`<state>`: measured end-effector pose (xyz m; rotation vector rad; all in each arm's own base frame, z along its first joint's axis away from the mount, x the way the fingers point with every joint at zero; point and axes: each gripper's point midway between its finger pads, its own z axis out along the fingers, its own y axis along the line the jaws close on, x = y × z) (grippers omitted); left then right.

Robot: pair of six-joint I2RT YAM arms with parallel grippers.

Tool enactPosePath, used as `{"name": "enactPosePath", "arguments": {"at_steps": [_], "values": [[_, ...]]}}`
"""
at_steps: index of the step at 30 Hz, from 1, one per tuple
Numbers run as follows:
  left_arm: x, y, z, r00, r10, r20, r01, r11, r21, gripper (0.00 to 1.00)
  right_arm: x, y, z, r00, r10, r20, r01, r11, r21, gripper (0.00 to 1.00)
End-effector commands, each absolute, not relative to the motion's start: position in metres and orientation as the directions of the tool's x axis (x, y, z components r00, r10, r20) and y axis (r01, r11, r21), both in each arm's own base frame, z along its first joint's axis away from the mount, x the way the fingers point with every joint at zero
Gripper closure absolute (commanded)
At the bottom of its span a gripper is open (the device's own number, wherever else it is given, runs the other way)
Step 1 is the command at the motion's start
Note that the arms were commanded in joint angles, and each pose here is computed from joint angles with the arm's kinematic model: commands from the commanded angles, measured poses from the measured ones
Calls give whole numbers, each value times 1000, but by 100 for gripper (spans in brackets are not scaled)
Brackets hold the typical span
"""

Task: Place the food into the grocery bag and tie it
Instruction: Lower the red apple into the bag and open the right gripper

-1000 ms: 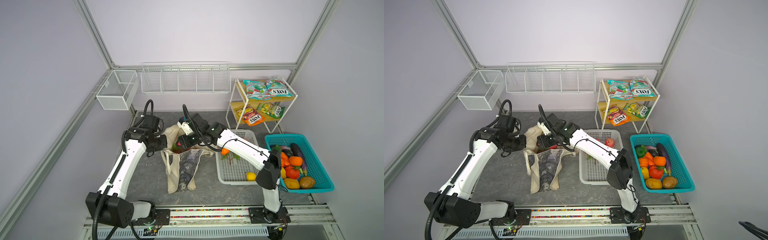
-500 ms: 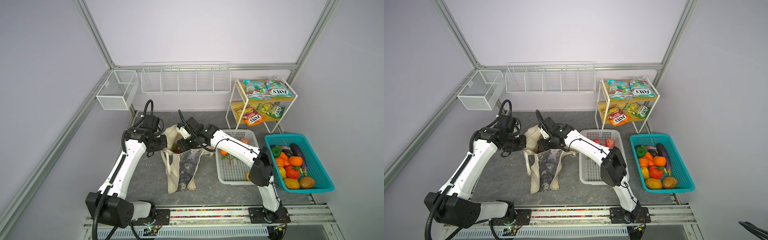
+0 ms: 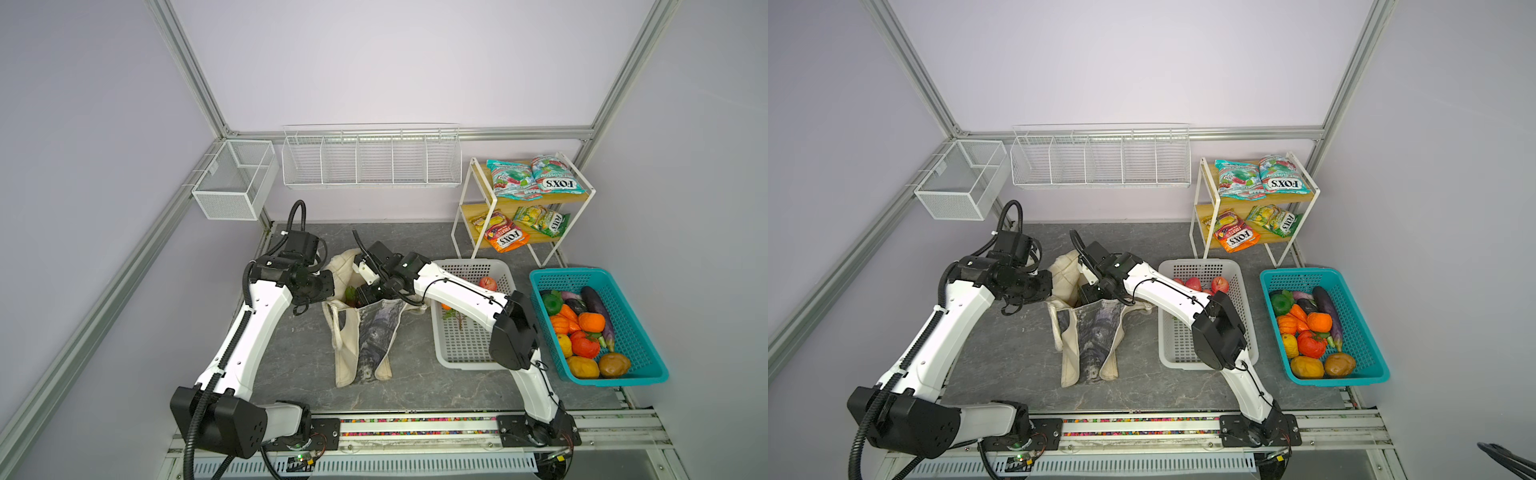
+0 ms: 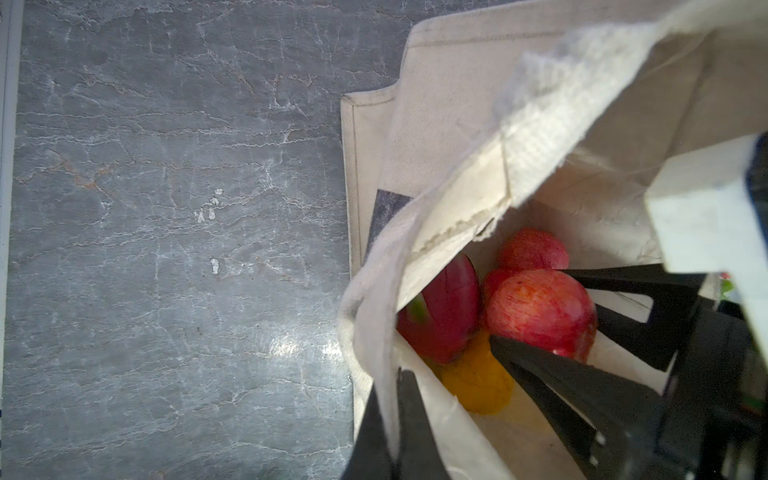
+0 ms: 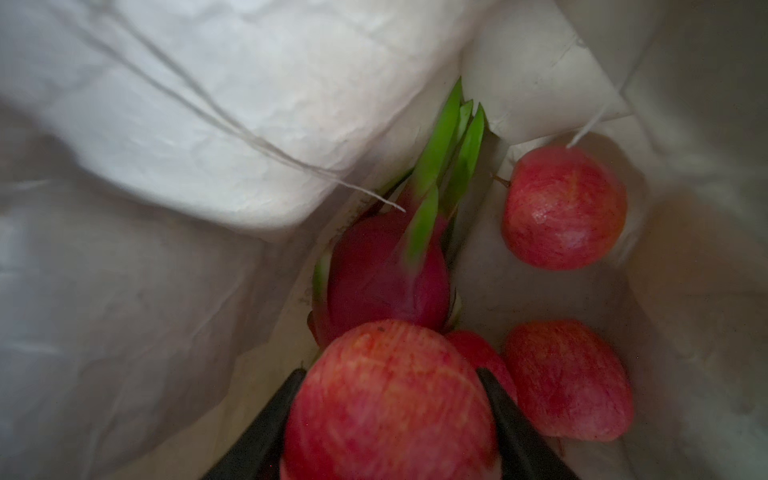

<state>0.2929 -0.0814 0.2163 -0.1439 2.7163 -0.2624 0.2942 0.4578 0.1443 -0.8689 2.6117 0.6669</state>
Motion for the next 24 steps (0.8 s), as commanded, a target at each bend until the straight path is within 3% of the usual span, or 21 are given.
{"name": "enactPosePath", "arguments": {"at_steps": [1,13,24], "values": [[292,-82,216,-912,-149,-381,-68,974,-217,100,292,456,118,-760,-517,-394,-637,712,296,59],[295,-83,215,-917,-137,-375,-59,976,-210,100,291,455,98,-768,-526,-366,-631,719,290,46],[297,-83,216,-915,-133,-382,-55,977,-207,100,296,454,113,-750,-523,-404,-645,714,272,14]]}}
